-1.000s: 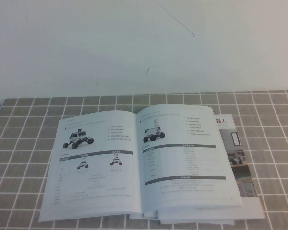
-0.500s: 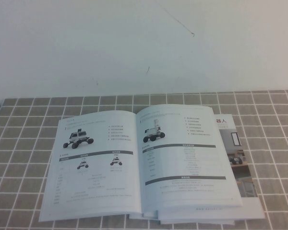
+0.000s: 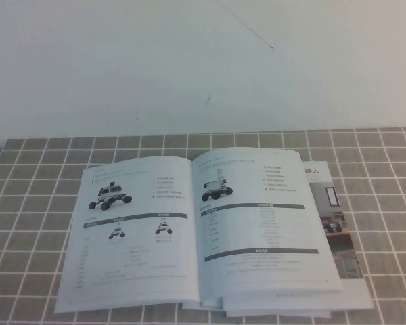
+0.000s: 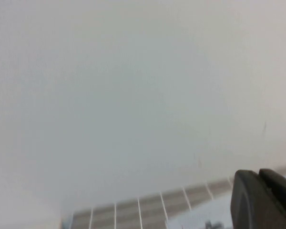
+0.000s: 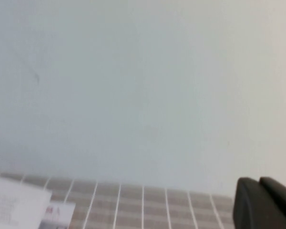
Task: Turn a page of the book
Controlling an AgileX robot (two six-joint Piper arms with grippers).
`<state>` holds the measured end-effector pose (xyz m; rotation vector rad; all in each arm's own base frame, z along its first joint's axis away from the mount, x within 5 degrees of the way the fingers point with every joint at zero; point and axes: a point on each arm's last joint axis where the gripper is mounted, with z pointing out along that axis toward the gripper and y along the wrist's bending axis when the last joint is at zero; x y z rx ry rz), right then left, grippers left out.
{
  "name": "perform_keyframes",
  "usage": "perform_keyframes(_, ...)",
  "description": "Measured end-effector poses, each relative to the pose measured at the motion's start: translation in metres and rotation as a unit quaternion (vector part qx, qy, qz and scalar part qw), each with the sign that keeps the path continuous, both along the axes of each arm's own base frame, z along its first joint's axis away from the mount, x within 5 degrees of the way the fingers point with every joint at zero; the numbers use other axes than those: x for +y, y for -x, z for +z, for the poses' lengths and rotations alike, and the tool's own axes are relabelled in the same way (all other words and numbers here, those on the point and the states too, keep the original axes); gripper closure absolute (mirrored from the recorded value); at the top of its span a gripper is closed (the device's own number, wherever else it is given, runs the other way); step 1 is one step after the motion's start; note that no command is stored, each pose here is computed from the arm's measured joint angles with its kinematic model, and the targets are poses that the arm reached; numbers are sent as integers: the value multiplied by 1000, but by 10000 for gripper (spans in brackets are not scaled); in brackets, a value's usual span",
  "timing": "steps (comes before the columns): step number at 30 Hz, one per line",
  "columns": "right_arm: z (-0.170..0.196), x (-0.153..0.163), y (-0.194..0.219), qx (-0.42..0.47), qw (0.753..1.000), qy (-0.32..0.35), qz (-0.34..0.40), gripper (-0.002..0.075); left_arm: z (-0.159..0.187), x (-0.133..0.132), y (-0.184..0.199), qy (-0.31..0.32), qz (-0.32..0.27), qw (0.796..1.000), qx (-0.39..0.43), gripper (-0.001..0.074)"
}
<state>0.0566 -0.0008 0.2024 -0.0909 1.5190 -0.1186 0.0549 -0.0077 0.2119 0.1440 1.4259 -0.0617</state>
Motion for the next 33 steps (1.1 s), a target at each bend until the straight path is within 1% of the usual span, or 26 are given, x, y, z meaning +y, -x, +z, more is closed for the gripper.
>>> perform_keyframes(3, 12, 0, 1, -65, 998, -2, -2, 729, 14, 0, 3, 11, -4, 997, -80, 738)
perform_keyframes(7, 26, -1, 5, -144, 989, -18, -1, 729, 32, 0, 11, 22, -10, 982, -185, 738)
perform_keyframes(8, 32, -1, 7, -180, 983, -22, -2, 729, 35, 0, 12, 24, -11, 979, -201, 738)
perform_keyframes(10, 38, -2, 11, -218, 976, -24, -3, 729, 40, 0, 16, 29, -12, 972, -233, 738)
perform_keyframes(14, 45, -3, 14, -259, 965, -31, -7, 729, 46, 0, 21, 32, -16, 960, -277, 738)
perform_keyframes(17, 48, -3, 17, -280, 959, -42, -5, 729, 48, 0, 23, 32, -17, 956, -292, 738)
perform_keyframes(19, 53, -3, 17, -278, 959, -46, -2, 729, 48, 0, 22, 49, -24, 958, -283, 738)
perform_keyframes(20, 57, -3, 17, -268, 962, -48, -1, 729, 47, 0, 20, 69, -33, 963, -258, 738)
perform_keyframes(22, 73, -2, 20, -252, 966, -50, 3, 729, 53, 0, 16, 122, -43, 977, -172, 738)
perform_keyframes(24, 92, -1, 26, -240, 970, -48, 6, 729, 67, 2, 18, 156, -40, 982, -99, 738)
perform_keyframes(26, 114, -1, 36, -238, 970, -37, 6, 729, 83, 4, 23, 153, -25, 987, -43, 738)
perform_keyframes(27, 124, 0, 41, -237, 971, -29, 5, 729, 92, 5, 26, 144, -18, 989, -28, 738)
perform_keyframes(30, 150, 1, 50, -220, 975, -15, 5, 729, 113, 6, 27, 110, -3, 994, 0, 738)
perform_keyframes(33, 169, 2, 46, -179, 984, -14, 8, 729, 127, 6, 19, 91, 4, 996, 19, 738)
